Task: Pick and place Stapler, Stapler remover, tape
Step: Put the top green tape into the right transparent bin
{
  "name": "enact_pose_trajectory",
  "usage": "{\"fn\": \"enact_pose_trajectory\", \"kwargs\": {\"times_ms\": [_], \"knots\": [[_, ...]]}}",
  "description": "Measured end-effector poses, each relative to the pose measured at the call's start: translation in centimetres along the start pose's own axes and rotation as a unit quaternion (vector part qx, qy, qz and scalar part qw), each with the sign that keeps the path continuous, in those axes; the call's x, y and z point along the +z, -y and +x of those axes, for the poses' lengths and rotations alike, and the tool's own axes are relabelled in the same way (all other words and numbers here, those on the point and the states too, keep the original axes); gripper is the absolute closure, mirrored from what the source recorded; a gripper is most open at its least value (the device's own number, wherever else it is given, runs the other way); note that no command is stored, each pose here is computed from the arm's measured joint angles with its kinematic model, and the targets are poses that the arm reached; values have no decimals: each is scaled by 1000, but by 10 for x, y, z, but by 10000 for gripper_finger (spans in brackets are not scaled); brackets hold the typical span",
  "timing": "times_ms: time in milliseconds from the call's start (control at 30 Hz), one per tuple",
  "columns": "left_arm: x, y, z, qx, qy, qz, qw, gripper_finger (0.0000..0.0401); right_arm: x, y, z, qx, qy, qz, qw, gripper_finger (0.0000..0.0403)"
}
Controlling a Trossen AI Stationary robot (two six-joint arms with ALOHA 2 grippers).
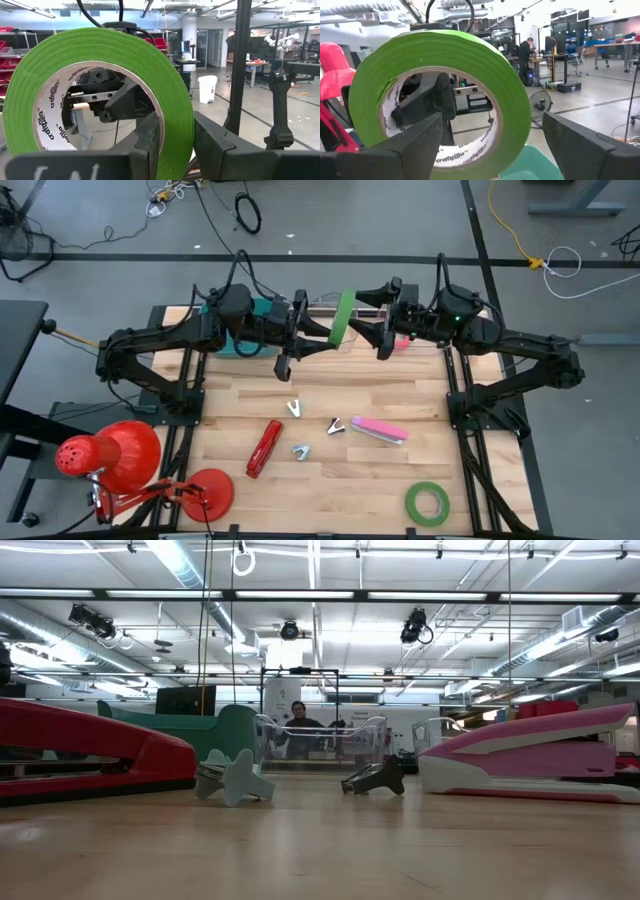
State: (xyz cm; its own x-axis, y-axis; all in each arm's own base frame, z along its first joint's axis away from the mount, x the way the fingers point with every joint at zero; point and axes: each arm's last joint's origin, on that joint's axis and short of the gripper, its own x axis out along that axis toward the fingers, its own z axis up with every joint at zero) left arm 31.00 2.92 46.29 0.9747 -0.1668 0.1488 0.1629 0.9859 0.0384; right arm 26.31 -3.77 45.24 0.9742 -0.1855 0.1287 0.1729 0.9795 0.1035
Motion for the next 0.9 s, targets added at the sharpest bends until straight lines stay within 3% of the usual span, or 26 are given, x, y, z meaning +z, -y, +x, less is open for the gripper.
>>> {"fn": "enact_pose_trajectory", "kwargs": {"times_ms": [633,900], "knots": [[2,3,0,-47,9,-2,999,302,-2,2,8,-3,13,13,1000,60],[2,3,0,-47,9,-1,999,302,-2,3,8,-13,14,13,1000,104]]}}
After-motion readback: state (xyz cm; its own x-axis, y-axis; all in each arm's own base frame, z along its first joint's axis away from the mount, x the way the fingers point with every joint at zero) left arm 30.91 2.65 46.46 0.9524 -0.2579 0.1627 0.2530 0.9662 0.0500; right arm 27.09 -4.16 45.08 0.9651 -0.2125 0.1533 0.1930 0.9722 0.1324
